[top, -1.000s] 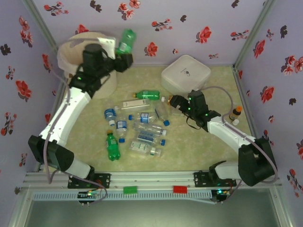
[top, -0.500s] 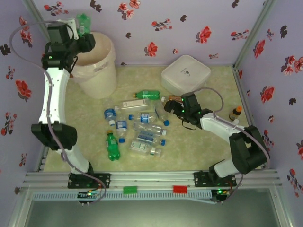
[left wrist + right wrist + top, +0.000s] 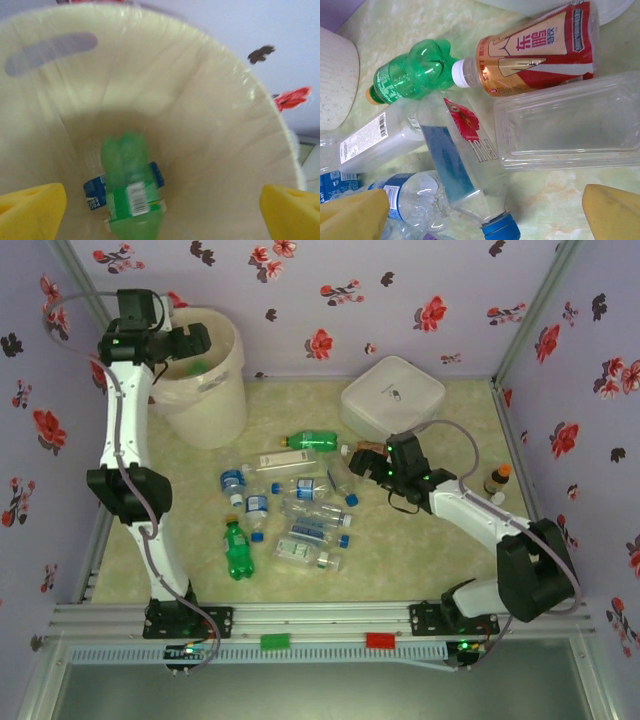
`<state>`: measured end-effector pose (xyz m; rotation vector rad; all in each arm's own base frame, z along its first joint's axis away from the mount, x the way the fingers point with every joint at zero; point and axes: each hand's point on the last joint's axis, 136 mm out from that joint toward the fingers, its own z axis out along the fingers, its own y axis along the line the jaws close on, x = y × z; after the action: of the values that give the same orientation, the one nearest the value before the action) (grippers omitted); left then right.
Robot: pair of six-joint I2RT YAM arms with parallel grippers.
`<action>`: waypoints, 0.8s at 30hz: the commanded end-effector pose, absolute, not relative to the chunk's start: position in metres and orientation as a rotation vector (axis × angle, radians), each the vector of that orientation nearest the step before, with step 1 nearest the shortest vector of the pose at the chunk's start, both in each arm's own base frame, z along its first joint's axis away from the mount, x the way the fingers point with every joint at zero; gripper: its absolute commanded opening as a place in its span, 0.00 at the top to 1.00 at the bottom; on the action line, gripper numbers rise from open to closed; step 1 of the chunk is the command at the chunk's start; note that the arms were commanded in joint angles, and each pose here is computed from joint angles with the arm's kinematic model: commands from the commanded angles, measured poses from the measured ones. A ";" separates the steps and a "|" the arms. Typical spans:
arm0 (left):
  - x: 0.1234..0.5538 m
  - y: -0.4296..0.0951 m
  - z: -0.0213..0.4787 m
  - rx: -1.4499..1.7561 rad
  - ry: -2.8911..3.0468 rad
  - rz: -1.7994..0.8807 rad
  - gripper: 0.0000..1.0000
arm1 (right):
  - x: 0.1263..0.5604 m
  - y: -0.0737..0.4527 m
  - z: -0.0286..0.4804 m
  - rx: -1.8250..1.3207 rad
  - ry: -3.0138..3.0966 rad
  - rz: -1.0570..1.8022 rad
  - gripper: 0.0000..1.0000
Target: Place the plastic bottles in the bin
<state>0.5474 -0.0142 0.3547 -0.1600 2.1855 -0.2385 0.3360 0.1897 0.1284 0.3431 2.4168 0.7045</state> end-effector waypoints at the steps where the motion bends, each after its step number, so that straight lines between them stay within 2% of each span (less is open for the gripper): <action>1: 0.521 -0.013 0.395 -0.150 2.127 -0.230 0.00 | 0.336 0.184 0.136 0.322 2.397 0.653 0.00; 6: 0.478 -0.019 0.416 -0.126 2.102 -0.234 0.00 | 0.338 0.186 0.144 0.301 2.386 0.661 0.00; 13: 0.397 -0.041 0.396 -0.077 2.090 -0.266 0.00 | 0.338 0.190 0.145 0.288 2.387 0.678 0.00; 17: 0.348 -0.055 0.362 -0.067 2.138 -0.275 0.00 | 0.333 0.194 0.140 0.292 2.407 0.695 0.00; 21: 0.303 -0.068 0.303 -0.073 2.274 -0.254 0.00 | 0.323 0.198 0.136 0.273 2.436 0.678 0.00; 24: 0.272 -0.080 0.256 -0.162 2.341 -0.334 0.00 | 0.316 0.199 0.133 0.266 2.442 0.662 0.00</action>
<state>0.2928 -0.0825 0.2949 -0.0215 2.2683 -0.3230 0.3240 0.2008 0.1295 0.2670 2.4429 0.6829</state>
